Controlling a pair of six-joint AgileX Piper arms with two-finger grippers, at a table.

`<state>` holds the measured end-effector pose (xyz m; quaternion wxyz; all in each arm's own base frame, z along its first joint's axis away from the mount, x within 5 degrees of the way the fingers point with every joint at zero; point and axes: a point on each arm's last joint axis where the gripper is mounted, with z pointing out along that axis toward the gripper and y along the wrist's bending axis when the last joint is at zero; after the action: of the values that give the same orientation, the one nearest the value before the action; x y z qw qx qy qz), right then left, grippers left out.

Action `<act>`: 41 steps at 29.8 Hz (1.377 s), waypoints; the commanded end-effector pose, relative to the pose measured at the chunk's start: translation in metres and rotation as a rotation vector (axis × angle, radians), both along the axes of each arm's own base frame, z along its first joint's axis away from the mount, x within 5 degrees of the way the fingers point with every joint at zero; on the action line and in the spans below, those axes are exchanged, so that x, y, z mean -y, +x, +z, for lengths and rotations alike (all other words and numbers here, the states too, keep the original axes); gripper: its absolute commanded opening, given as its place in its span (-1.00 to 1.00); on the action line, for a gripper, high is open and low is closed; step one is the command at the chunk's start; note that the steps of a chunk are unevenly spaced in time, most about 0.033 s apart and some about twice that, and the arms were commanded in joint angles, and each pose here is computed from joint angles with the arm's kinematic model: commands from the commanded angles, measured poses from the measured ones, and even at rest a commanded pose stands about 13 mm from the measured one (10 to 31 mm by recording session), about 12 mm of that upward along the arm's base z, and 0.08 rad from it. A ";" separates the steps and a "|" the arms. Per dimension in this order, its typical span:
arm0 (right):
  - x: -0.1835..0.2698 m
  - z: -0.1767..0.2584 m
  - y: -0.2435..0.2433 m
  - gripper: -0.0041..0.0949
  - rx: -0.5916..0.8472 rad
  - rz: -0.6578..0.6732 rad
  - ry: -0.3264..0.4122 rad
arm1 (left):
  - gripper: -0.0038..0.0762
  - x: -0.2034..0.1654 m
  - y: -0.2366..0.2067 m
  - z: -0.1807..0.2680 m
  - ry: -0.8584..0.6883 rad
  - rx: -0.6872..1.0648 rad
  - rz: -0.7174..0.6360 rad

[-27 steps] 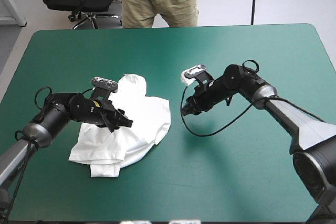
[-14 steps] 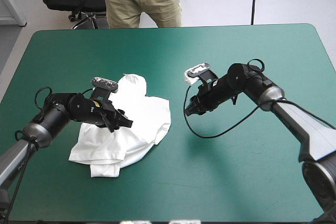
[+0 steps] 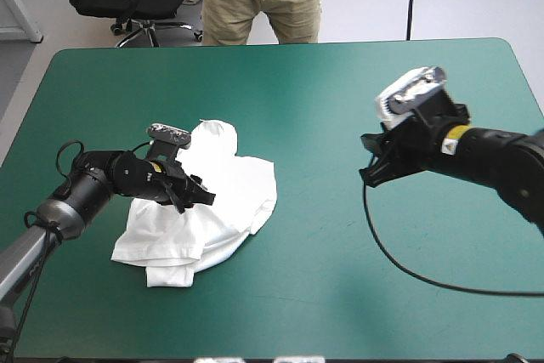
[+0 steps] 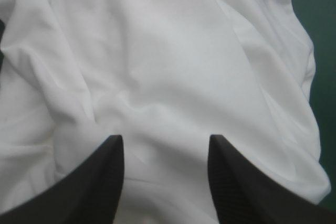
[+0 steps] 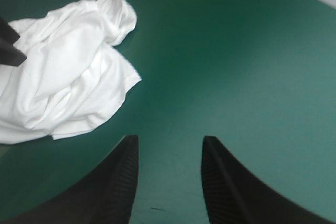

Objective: Fold the cloth

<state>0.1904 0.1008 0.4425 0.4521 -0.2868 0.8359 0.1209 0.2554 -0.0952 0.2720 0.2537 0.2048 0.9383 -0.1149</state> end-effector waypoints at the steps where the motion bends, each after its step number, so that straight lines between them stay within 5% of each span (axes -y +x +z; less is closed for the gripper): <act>1: 0.024 0.036 -0.035 -0.15 0.194 -0.075 0.069 | 0.00 0.003 0.002 0.022 -0.048 0.107 0.015; 15: 0.055 -0.080 -0.089 -0.15 0.340 -0.177 0.220 | 0.00 0.003 0.006 0.025 -0.060 0.161 0.030; 20: 0.057 -0.119 -0.093 -0.15 0.246 -0.190 0.182 | 0.00 0.003 0.006 0.025 -0.059 0.161 0.030; 38: 0.058 -0.120 -0.091 -0.15 0.262 -0.189 0.151 | 0.12 0.003 0.035 -0.037 0.034 -0.057 0.149; 41: 0.058 -0.119 -0.092 -0.15 0.258 -0.192 0.162 | -0.11 0.005 0.039 -0.048 0.052 -0.093 0.142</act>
<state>0.0971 0.0422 0.3062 0.5446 -0.1900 0.8112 0.0960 0.2893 -0.0964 0.2152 0.1910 0.1437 0.9684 -0.0720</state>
